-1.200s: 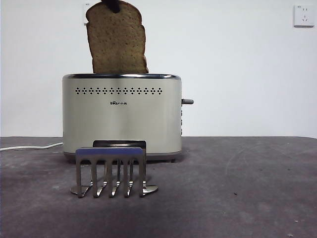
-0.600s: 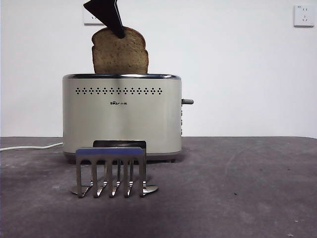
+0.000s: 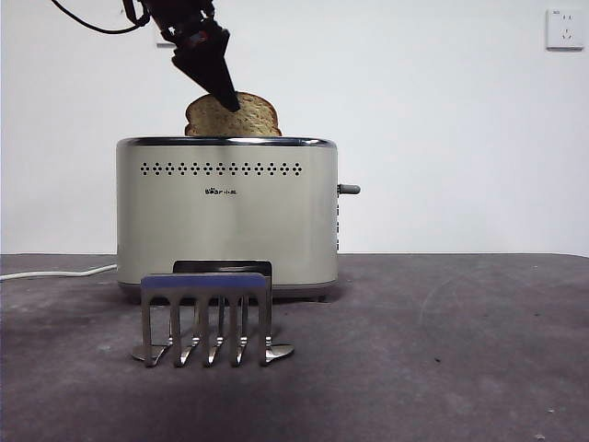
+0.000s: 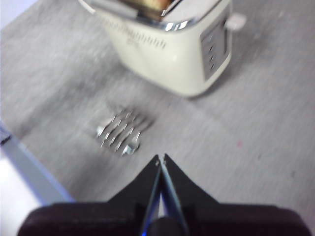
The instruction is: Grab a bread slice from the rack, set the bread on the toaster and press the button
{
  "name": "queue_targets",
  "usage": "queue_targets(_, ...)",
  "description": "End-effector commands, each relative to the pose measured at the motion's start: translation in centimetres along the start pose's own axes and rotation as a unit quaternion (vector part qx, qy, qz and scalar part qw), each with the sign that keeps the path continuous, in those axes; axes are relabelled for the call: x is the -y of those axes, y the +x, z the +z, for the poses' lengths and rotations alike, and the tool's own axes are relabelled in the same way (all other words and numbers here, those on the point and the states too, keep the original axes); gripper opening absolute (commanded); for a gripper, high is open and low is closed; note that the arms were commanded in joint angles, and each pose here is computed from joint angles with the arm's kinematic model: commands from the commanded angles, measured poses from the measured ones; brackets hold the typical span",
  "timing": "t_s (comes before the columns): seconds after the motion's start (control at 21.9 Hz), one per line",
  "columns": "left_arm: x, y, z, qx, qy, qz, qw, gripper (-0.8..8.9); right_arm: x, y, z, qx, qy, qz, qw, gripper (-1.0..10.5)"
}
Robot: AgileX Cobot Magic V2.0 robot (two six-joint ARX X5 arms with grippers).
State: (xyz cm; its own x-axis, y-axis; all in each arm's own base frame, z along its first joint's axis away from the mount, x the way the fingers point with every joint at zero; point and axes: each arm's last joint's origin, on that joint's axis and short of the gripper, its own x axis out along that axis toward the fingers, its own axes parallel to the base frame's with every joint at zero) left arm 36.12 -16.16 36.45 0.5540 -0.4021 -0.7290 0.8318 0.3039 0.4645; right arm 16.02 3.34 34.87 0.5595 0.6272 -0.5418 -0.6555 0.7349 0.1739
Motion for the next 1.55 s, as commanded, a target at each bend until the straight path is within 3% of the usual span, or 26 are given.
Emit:
queue_targets(0.05, 0.0, -0.3, 0.0, -0.007, -0.043, 0.017, 0.999, 2.92, 0.8, 1.0, 0.8, 0.015, 0.014, -0.001, 1.000, -0.1)
queue_targets(0.23, 0.0, -3.4, 0.5, 0.006, -0.128, 0.057, 0.990, 2.92, 2.8, 3.2, 2.3, 0.052, 0.041, -0.005, 0.998, -0.1)
queue_targets(0.41, 0.9, -9.1, 0.9, 0.050, -0.251, 0.075, 0.964, 2.92, 5.3, 6.5, 4.2, 0.114, 0.083, 0.050, 0.989, -0.1)
queue_targets(0.55, 2.2, -13.6, 0.8, 0.078, -0.292, 0.075, 0.950, 2.92, 7.2, 9.3, 4.9, 0.138, 0.124, 0.067, 0.980, -0.1)
queue_targets(0.73, 4.0, -17.9, 0.6, 0.126, -0.314, 0.042, 0.940, 2.92, 8.9, 12.5, 5.2, 0.128, 0.152, 0.076, 0.977, -0.1)
queue_targets(0.96, 5.5, -21.2, 0.3, 0.168, -0.306, 0.017, 0.937, 2.92, 9.8, 16.0, 6.4, 0.108, 0.154, 0.092, 0.978, -0.1)
queue_targets(1.55, 7.4, -23.6, -0.7, 0.152, -0.321, 0.004, 0.935, 2.92, 12.0, 24.4, 6.2, 0.055, 0.165, 0.086, 0.981, -0.1)
